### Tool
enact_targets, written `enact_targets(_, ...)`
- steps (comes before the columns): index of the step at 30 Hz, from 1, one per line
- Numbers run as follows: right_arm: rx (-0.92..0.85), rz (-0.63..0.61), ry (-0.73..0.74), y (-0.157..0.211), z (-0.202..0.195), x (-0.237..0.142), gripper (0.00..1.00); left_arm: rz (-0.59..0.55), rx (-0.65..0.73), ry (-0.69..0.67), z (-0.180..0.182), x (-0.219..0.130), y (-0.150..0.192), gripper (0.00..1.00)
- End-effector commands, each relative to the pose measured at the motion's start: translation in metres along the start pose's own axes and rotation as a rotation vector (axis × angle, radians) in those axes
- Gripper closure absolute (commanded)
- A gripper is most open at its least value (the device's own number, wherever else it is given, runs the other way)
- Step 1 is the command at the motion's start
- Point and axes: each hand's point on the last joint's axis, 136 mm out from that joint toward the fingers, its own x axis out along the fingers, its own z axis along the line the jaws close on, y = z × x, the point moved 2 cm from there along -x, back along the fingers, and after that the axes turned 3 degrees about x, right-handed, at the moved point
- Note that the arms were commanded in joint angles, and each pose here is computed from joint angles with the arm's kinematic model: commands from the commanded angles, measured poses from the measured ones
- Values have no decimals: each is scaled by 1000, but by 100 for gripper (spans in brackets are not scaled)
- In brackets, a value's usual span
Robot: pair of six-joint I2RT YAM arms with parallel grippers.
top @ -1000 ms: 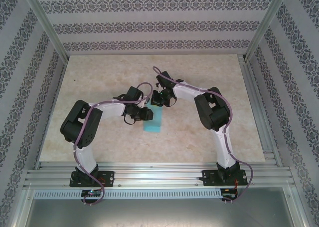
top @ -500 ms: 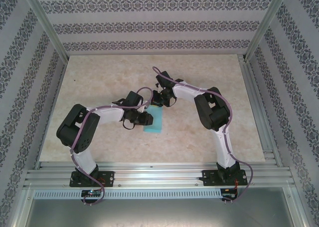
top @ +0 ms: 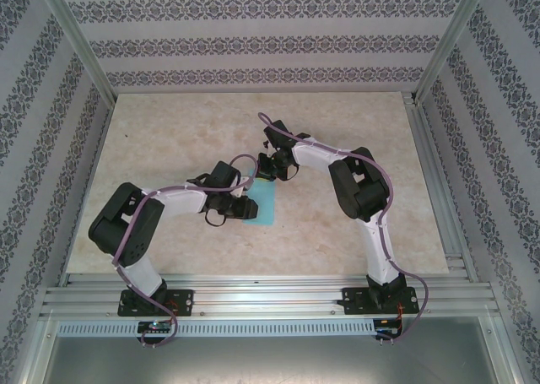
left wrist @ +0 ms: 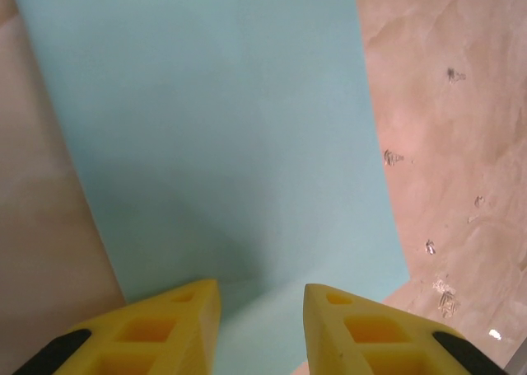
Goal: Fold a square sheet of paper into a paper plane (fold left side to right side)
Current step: First fold the square sheet of paper in half at the center of the table.
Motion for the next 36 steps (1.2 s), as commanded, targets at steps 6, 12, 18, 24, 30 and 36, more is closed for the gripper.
enact_targets(6,13,-25,142,-5,-36,16,96,219,-44,0,-2,3,68,67)
enact_targets(12,14,-23,143,-5,-37,16,96,232,-55,-10,2,5,78,67)
enact_targets(18,14,-22,145,-4,-37,16,96,241,-70,-14,5,5,87,67)
enact_targets(24,13,-19,143,-3,-37,16,96,240,-95,-3,7,1,101,67)
enact_targets(30,10,-18,139,-2,-37,16,96,180,-91,44,-7,-16,93,66)
enact_targets(36,8,-13,137,0,-37,17,96,-12,-111,137,-29,-63,29,64)
